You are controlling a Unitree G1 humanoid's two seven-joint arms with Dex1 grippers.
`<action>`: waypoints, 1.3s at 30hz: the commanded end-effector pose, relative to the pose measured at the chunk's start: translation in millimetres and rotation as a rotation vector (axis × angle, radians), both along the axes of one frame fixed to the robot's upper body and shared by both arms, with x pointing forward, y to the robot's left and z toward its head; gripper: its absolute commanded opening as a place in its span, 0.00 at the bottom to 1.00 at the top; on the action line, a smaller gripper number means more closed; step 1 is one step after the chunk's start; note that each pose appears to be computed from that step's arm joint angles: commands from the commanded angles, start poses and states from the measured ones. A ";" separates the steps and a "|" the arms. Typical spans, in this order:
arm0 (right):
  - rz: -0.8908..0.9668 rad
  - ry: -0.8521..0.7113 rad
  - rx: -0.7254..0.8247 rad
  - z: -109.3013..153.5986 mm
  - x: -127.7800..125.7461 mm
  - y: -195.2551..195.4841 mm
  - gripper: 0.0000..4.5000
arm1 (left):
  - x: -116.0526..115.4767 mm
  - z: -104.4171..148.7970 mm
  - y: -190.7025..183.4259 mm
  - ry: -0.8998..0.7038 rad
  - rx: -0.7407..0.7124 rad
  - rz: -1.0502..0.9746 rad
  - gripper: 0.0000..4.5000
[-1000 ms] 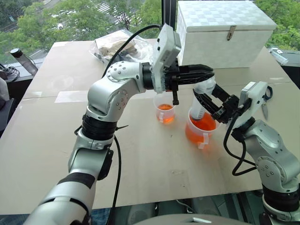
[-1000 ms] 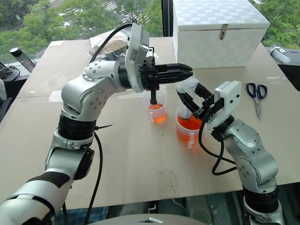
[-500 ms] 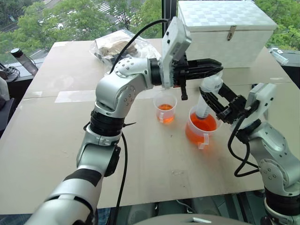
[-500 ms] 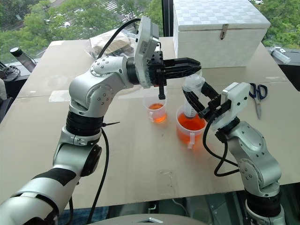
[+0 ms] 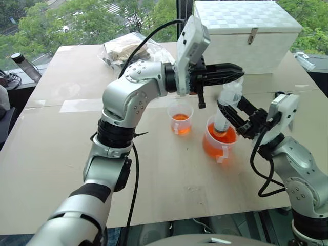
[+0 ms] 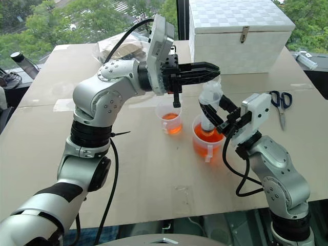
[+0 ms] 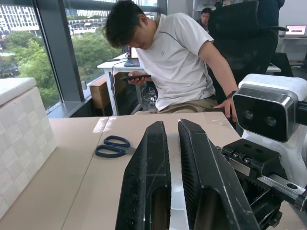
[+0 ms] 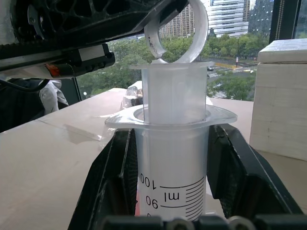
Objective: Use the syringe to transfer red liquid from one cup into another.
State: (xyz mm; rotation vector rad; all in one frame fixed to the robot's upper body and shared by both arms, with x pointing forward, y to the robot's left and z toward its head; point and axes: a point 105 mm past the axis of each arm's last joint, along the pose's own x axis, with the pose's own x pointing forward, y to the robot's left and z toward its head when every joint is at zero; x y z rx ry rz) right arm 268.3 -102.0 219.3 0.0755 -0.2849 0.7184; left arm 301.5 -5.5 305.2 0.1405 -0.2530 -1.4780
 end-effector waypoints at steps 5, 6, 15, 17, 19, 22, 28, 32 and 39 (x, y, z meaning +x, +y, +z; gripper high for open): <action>0.008 0.073 -0.023 -13.1 -0.7 2.2 0.33 | -24.6 48.8 6.1 -0.147 -0.125 -0.047 0.03; 0.009 0.072 -0.021 -12.8 -0.8 2.4 0.33 | -24.3 48.9 6.1 -0.147 -0.125 -0.046 0.03; 0.019 -0.009 0.041 6.3 0.1 2.4 0.33 | -23.6 51.1 8.2 -0.169 -0.130 -0.033 0.36; 0.017 -0.016 0.040 7.1 0.6 1.2 0.33 | -25.8 54.5 10.0 -0.169 -0.142 -0.050 0.56; 0.015 -0.021 0.039 7.8 1.0 -0.1 0.33 | -27.6 61.2 13.5 -0.166 -0.172 -0.064 0.56; 0.006 -0.037 0.043 11.8 1.3 -3.7 0.33 | -24.2 74.4 21.5 -0.172 -0.213 -0.042 0.56; 0.002 -0.065 0.051 27.5 1.6 -10.1 0.33 | -18.7 83.2 38.2 -0.202 -0.215 0.021 0.56; 0.020 -0.098 0.054 41.6 -0.2 -10.4 0.33 | -13.6 80.9 50.9 -0.213 -0.190 0.076 0.56; 0.067 -0.138 0.057 62.8 0.8 -6.3 0.33 | 6.7 60.8 90.2 -0.231 -0.064 0.264 0.56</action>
